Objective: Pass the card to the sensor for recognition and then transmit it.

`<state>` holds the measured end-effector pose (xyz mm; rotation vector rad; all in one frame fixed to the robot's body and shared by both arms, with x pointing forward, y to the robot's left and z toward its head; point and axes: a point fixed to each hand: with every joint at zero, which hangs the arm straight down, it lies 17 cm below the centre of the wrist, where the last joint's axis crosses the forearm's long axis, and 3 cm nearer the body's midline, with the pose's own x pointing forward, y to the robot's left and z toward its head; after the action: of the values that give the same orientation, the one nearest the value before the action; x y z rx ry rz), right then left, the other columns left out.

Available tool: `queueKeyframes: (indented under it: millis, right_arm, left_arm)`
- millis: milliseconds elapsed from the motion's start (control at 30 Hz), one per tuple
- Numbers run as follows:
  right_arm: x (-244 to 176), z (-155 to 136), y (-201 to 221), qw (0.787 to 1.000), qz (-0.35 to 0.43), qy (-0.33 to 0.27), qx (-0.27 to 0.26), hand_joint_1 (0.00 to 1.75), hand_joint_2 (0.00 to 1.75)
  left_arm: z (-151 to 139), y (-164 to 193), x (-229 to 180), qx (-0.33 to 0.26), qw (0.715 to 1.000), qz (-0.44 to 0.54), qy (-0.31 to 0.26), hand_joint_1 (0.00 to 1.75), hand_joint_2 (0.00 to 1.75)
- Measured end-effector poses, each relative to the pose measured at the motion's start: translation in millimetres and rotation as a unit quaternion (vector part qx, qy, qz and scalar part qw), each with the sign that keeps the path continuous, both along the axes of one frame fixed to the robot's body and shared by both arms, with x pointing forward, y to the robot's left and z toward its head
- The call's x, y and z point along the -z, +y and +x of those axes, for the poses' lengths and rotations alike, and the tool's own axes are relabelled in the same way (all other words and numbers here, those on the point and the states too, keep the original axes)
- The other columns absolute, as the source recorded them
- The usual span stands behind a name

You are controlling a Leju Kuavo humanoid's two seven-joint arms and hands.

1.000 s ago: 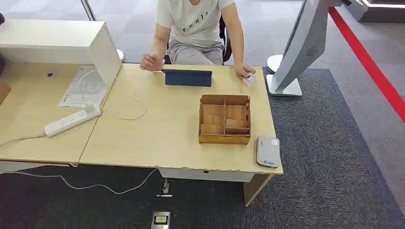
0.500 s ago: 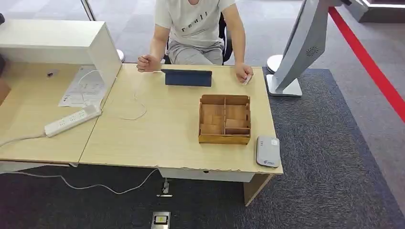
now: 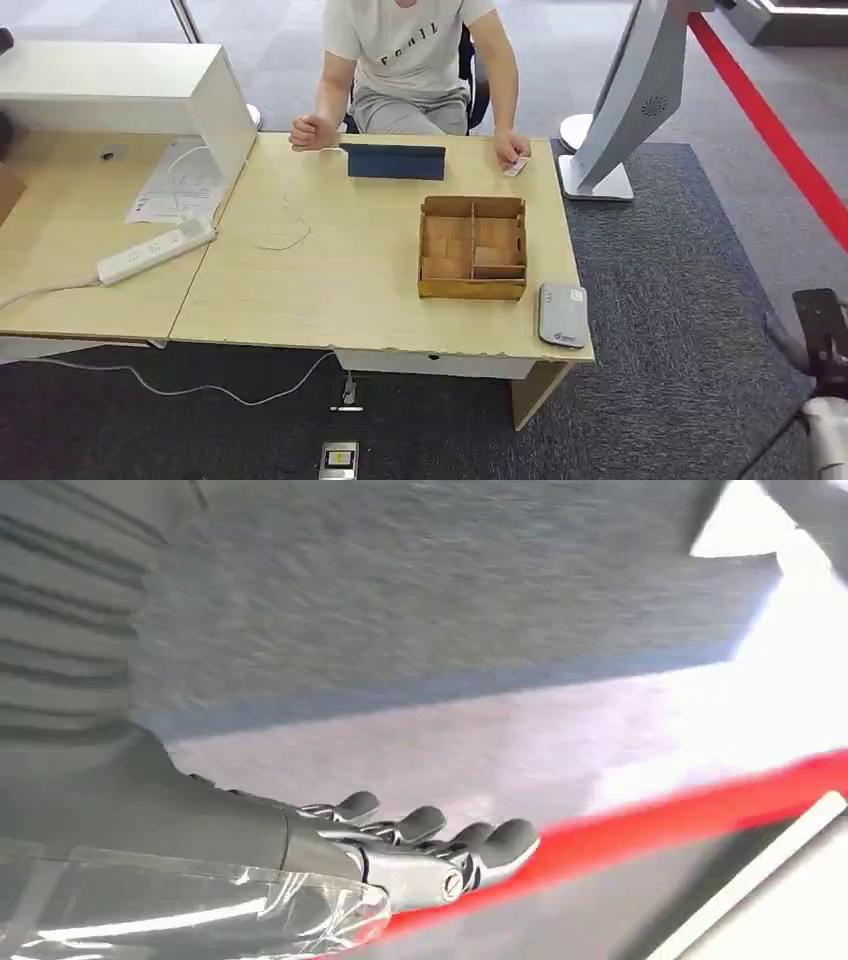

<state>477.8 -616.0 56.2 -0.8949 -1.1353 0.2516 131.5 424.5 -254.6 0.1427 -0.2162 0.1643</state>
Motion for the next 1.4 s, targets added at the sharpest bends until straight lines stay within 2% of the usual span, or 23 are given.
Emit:
queueKeyframes:
  millis: [200,433,567,867,1033,1400]
  right_arm:
    - [-69,68,52,0.996,-0.041,-0.053,-0.065,0.00,1.75]
    - [-142,129,127,0.979,-0.106,-0.092,-0.146,0.00,1.75]
    - [-173,149,170,0.963,-0.159,-0.107,-0.190,0.00,1.75]
    - [-180,163,222,0.937,-0.252,-0.089,-0.223,0.00,1.75]
    - [-181,164,241,0.909,-0.333,-0.082,-0.236,0.00,1.75]
    - [-186,166,258,0.881,-0.398,-0.079,-0.244,0.00,1.75]
  left_arm:
    - [3,5,-2,-0.001,1.000,0.005,-0.007,0.00,0.00]
    - [9,7,-4,0.009,1.000,0.003,-0.021,0.00,0.00]
    - [8,9,-5,0.013,1.000,0.003,-0.024,0.00,0.00]
    - [6,11,-5,0.014,1.000,0.001,-0.020,0.00,0.00]
    - [5,14,-5,0.012,1.000,0.004,-0.018,0.00,0.00]
    - [1,16,-4,0.003,1.000,0.007,-0.012,0.00,0.00]
